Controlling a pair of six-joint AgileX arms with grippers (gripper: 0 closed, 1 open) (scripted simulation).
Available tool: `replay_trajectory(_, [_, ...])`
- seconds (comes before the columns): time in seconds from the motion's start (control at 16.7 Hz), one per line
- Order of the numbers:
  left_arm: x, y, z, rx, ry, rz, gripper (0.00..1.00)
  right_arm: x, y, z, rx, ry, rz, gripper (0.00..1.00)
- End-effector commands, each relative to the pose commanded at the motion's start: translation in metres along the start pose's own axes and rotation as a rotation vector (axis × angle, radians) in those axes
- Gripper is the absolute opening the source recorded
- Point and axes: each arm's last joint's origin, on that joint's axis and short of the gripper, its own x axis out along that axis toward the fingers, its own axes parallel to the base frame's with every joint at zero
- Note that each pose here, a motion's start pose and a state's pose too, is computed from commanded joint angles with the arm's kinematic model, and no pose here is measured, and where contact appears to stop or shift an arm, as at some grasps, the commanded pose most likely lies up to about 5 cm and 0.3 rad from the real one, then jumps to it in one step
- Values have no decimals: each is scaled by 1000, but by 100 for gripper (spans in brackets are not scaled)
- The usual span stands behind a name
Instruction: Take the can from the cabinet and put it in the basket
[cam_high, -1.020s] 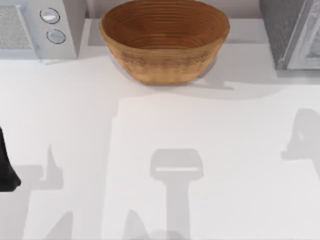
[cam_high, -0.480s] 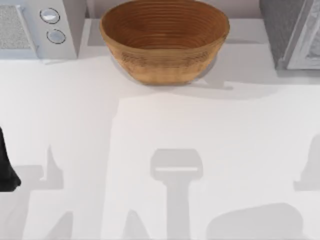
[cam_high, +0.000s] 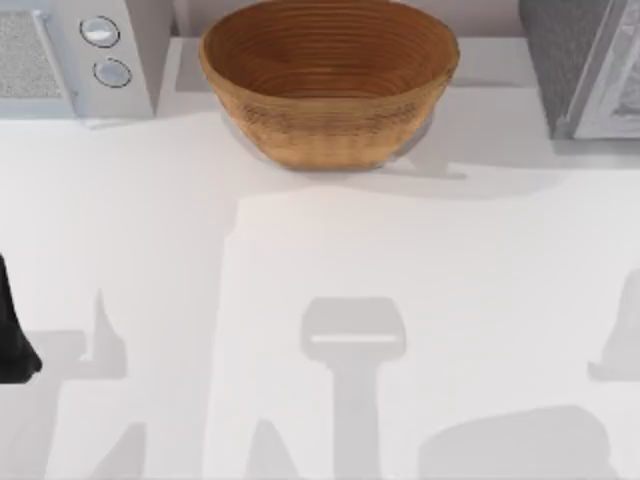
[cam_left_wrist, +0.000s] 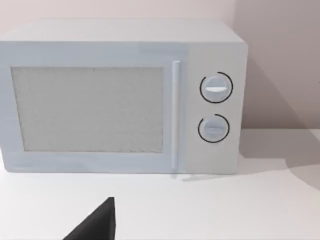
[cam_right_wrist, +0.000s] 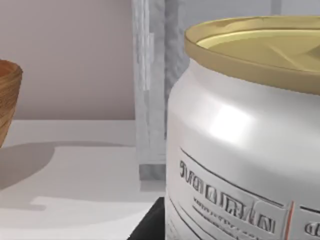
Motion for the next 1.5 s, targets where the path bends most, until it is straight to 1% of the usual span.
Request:
replay_trajectory(0.18, [0, 0, 0, 0, 0, 0, 100, 1, 3, 27, 0, -29, -7, 0])
replay_trajectory(0.42, [0, 0, 0, 0, 0, 0, 100, 20, 13, 87, 3, -57, -12, 0])
replay_trajectory(0.6, [0, 0, 0, 0, 0, 0, 100, 58, 32, 135, 4, -50, -10, 0])
replay_trajectory(0.72, [0, 0, 0, 0, 0, 0, 100, 96, 54, 160, 3, -40, -7, 0])
replay_trajectory(0.84, [0, 0, 0, 0, 0, 0, 100, 139, 84, 175, 1, -30, -4, 0])
replay_trajectory(1.02, [0, 0, 0, 0, 0, 0, 100, 203, 144, 176, -3, -18, 1, 0])
replay_trajectory(1.2, [0, 0, 0, 0, 0, 0, 100, 253, 208, 153, -4, -12, 3, 0])
replay_trajectory(1.32, [0, 0, 0, 0, 0, 0, 100, 276, 248, 131, -4, -9, 3, 0])
replay_trajectory(1.5, [0, 0, 0, 0, 0, 0, 100, 294, 294, 98, -3, -8, 3, 0])
